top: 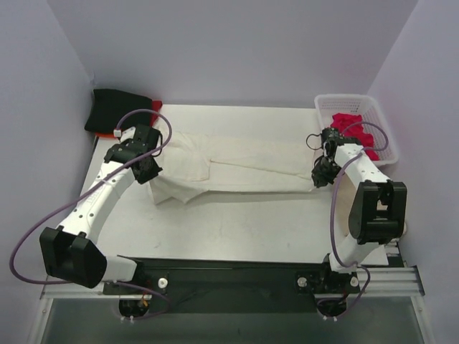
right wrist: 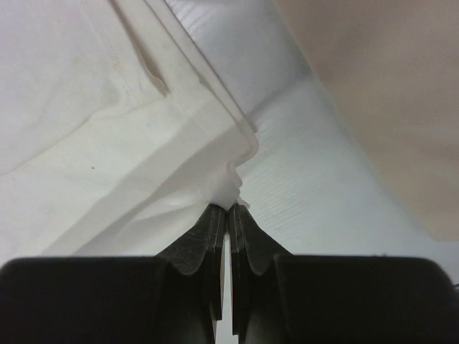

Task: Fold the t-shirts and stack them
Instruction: Fold the other side of the tshirt into a rectangle

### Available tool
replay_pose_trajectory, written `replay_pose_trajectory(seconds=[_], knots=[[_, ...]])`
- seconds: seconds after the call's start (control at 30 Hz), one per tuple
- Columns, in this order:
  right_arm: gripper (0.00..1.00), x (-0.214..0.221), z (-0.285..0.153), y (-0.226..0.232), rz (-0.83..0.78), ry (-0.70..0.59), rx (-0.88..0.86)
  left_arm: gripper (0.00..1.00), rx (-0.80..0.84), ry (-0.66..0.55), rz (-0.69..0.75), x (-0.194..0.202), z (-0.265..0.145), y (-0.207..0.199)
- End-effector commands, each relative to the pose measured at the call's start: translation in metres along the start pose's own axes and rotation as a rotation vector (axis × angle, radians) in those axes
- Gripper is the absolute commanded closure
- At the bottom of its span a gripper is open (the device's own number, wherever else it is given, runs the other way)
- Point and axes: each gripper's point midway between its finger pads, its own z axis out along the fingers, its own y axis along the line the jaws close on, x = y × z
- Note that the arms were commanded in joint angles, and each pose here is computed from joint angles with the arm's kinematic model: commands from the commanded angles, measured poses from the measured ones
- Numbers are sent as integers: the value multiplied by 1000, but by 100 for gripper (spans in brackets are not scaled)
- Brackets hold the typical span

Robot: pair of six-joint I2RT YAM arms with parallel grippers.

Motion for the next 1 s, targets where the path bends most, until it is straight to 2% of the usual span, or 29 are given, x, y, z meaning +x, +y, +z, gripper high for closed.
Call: replay_pose_trajectory(seconds=[0.0,0.4,0.57,0.9,0.97], knots=[[100,-19,-2,-7,33,-10,45,100,64,-82,-2,-43,4,-25],[100,-52,16,27,47,3,23,100,135,-64,13,-80,63,-74],[100,-60,24,37,46,13,19,100,154,-74,13,-98,74,-90],[100,-66,38,52,29,43,27,100,127,-58,25,-112,105,-104],[95,-69,38,55,27,37,24,100,113,-52,28,-112,113,-104]])
